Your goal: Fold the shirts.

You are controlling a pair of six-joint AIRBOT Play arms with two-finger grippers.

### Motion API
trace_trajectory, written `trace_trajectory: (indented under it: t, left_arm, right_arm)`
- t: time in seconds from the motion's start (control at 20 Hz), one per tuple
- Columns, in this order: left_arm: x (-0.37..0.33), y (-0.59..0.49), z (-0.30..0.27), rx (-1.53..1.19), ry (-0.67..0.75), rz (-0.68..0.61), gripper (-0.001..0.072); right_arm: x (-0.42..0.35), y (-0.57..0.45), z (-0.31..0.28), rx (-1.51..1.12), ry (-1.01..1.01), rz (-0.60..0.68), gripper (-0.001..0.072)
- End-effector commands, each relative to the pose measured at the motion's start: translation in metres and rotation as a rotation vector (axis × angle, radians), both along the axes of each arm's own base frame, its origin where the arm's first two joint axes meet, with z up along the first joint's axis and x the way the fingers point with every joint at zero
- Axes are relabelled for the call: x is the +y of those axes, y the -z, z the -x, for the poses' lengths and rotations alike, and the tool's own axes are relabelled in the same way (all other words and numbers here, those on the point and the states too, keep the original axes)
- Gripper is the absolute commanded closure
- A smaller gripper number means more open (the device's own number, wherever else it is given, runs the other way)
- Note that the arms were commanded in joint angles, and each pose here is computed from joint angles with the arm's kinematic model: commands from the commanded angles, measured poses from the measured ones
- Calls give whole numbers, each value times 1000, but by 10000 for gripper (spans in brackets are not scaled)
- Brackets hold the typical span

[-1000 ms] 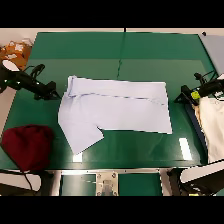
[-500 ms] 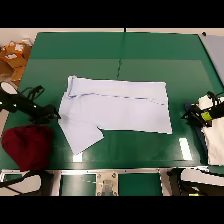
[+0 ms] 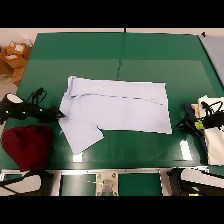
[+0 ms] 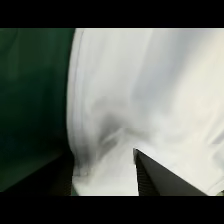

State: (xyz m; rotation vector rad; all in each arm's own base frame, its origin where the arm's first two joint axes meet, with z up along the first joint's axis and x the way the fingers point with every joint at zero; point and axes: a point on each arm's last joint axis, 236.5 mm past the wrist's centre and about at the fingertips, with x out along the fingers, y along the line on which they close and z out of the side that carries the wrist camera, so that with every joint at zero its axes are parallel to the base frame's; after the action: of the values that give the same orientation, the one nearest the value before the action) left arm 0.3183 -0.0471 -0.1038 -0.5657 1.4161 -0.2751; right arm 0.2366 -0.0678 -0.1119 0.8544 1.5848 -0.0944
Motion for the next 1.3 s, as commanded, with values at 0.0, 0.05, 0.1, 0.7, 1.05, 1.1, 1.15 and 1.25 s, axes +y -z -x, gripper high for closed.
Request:
trace_trajectory:
  t: [0.0, 0.05, 0.1, 0.7, 1.05, 1.1, 1.15, 1.25]
  left_arm:
    - [-21, 16, 4, 21, 68, 106, 308]
    - [-22, 15, 4, 25, 88, 115, 523]
    - [-21, 11, 0, 8, 100, 114, 644]
    - [-28, -31, -16, -25, 184, 168, 689]
    - [-23, -276, -67, -567, 271, 13, 690]
    - [-23, -335, -64, -720, 269, -46, 689]
    - [-25, -390, -56, -862, 260, -99, 689]
    - [-32, -500, -21, -1168, 246, -214, 689]
  right_arm:
    - [12, 6, 3, 4, -42, -40, 345]
    - [14, 6, 4, 6, -55, -46, 346]
    - [17, 7, 5, 11, -64, -52, 363]
    - [71, -16, -26, -90, -220, -190, 702]
    - [69, -270, -148, -771, -190, -112, 702]
    - [72, -324, -151, -895, -190, -68, 702]
    - [74, -373, -148, -1003, -190, -9, 702]
    - [82, -461, -128, -1205, -174, 109, 702]
